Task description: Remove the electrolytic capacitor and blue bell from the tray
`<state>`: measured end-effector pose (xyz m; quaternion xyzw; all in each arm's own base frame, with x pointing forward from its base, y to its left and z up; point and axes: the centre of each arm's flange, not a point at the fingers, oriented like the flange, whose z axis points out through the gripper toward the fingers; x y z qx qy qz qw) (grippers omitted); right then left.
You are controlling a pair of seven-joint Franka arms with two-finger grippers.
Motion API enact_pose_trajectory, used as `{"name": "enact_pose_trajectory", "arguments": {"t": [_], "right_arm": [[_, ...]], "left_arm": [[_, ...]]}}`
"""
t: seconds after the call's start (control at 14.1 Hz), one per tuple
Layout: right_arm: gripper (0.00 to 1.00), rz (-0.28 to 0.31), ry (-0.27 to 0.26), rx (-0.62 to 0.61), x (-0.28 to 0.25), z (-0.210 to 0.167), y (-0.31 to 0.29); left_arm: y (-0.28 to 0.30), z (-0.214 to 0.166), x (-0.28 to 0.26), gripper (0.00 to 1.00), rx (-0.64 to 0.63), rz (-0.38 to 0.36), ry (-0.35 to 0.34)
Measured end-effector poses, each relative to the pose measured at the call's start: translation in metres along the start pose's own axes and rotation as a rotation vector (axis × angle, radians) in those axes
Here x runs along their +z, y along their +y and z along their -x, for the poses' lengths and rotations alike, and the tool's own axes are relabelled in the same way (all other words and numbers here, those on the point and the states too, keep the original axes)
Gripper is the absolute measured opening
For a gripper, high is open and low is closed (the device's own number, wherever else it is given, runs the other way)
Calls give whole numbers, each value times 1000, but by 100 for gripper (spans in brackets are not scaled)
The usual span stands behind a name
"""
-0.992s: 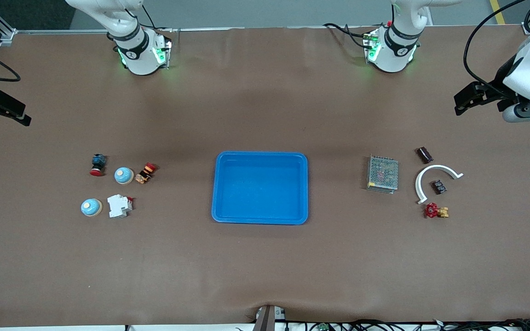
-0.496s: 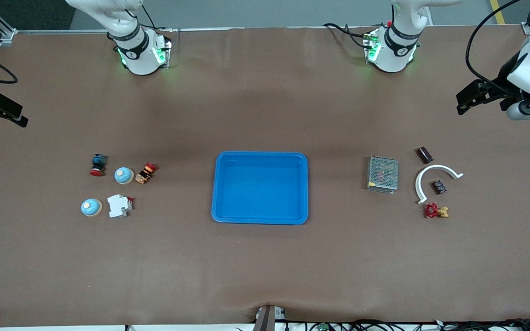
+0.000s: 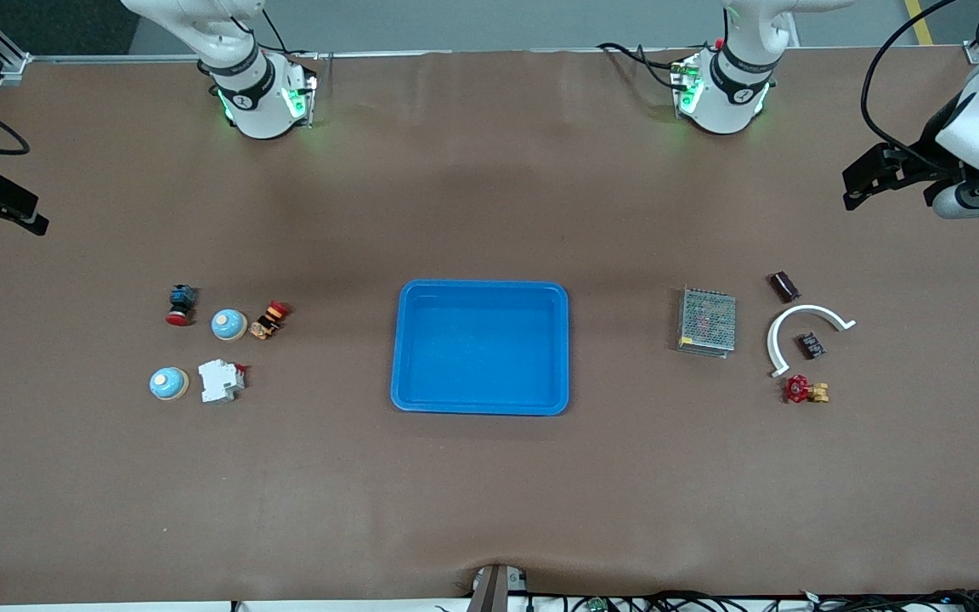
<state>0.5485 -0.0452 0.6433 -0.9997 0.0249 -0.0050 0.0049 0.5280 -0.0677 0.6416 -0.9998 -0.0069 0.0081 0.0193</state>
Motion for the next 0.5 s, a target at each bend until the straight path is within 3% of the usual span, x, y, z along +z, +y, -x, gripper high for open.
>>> {"name": "enact_pose_trajectory", "arguments": {"t": [0.5], "right_arm": [[100, 0, 0, 6, 0, 0, 3]], "left_arm": [[1, 0, -1, 100, -1, 23, -1]]}}
